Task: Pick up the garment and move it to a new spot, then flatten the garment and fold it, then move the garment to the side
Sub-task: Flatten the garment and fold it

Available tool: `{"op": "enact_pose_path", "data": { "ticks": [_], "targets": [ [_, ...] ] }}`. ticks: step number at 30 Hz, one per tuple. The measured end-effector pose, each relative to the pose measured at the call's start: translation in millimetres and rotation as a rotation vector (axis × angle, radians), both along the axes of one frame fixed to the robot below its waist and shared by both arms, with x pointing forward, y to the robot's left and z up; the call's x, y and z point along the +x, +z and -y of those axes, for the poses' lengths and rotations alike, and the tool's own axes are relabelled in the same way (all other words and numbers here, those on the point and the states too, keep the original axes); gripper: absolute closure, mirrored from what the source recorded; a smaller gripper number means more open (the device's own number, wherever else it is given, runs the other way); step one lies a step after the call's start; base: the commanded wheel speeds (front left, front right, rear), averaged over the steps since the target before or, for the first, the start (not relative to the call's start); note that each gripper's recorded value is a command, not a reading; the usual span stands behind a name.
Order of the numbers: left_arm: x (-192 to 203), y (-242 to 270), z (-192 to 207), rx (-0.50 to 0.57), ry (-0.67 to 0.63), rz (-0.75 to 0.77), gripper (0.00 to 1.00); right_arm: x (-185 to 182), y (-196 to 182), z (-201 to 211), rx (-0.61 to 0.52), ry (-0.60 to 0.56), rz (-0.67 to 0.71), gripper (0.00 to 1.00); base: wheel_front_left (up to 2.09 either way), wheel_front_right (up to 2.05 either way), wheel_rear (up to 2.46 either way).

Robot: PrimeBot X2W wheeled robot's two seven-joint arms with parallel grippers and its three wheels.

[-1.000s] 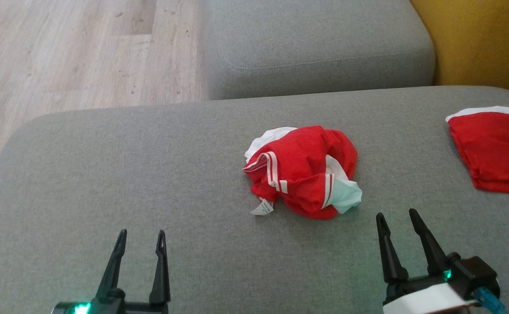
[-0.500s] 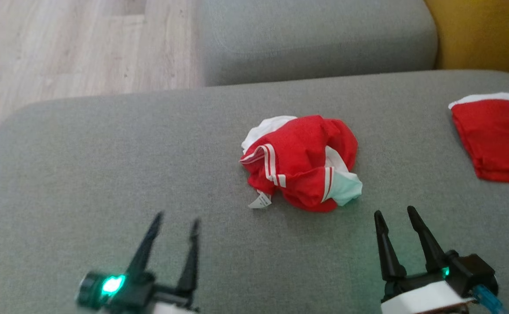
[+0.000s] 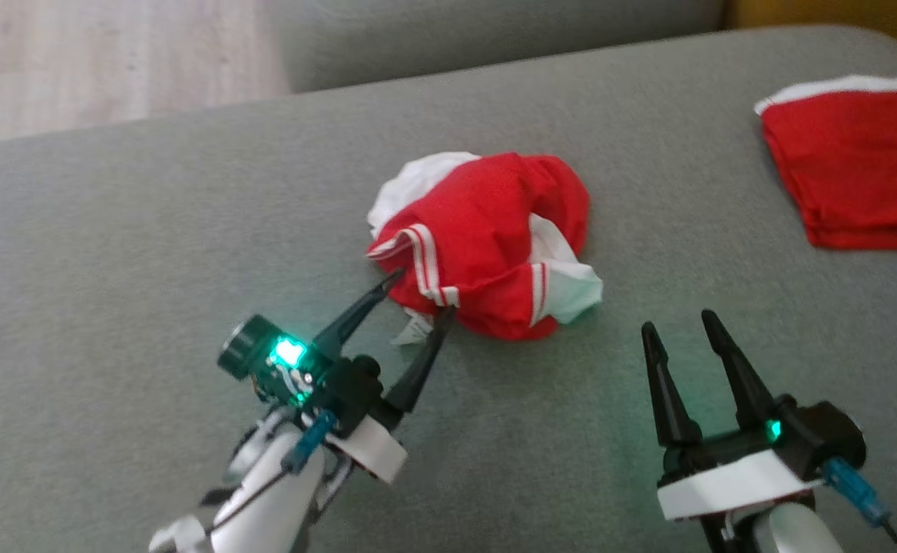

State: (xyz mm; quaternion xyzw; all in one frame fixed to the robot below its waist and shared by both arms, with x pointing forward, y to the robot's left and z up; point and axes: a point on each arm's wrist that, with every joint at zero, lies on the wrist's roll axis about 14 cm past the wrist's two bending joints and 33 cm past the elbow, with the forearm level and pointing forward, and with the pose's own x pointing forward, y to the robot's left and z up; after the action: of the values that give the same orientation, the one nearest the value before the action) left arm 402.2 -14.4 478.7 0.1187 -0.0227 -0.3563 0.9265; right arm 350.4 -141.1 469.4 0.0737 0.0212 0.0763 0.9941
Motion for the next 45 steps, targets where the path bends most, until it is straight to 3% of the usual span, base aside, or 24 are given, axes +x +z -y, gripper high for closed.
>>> {"op": "enact_pose_path", "data": {
  "ticks": [12,13,15,25,33,37,40,43,45],
  "targets": [
    [12.8,-43.0,26.6,0.078,-0.142,-0.092,0.0,2.2,-14.0,24.2,-0.017,-0.076,-0.048,0.0,0.0,0.0,0.0],
    [12.2,-44.3,29.6,0.077,-0.153,-0.095,0.07,2.6,-14.6,25.5,-0.018,-0.08,-0.05,0.0,0.0,0.0,0.0],
    [11.5,-43.9,35.0,0.074,-0.175,-0.092,1.0,4.8,-13.5,27.6,-0.021,-0.085,-0.046,0.0,0.0,0.0,0.0],
    [-12.7,22.1,81.7,-0.003,-0.34,0.088,1.0,-1.2,4.5,34.3,-0.023,-0.109,0.008,0.0,0.0,0.0,0.0],
    [25.5,160.8,122.2,0.047,-0.464,0.535,1.0,-18.5,14.4,42.5,0.001,-0.15,0.034,0.0,0.0,0.0,0.0],
    [55.2,265.9,107.9,0.006,-0.368,0.762,1.0,-22.5,16.7,46.5,0.019,-0.168,0.041,0.0,0.0,0.0,0.0],
    [74.9,313.2,73.9,-0.064,-0.239,0.816,1.0,-25.9,12.6,45.3,0.026,-0.168,0.028,0.0,0.0,0.0,0.0],
    [103.0,301.6,26.3,-0.094,-0.091,0.736,1.0,-27.0,9.4,44.8,0.031,-0.166,0.019,0.0,0.0,0.0,0.0],
    [119.6,257.4,-6.4,-0.061,-0.013,0.62,1.0,-23.5,10.2,41.2,0.032,-0.152,0.023,0.0,0.0,0.0,0.0]
  ]
}}
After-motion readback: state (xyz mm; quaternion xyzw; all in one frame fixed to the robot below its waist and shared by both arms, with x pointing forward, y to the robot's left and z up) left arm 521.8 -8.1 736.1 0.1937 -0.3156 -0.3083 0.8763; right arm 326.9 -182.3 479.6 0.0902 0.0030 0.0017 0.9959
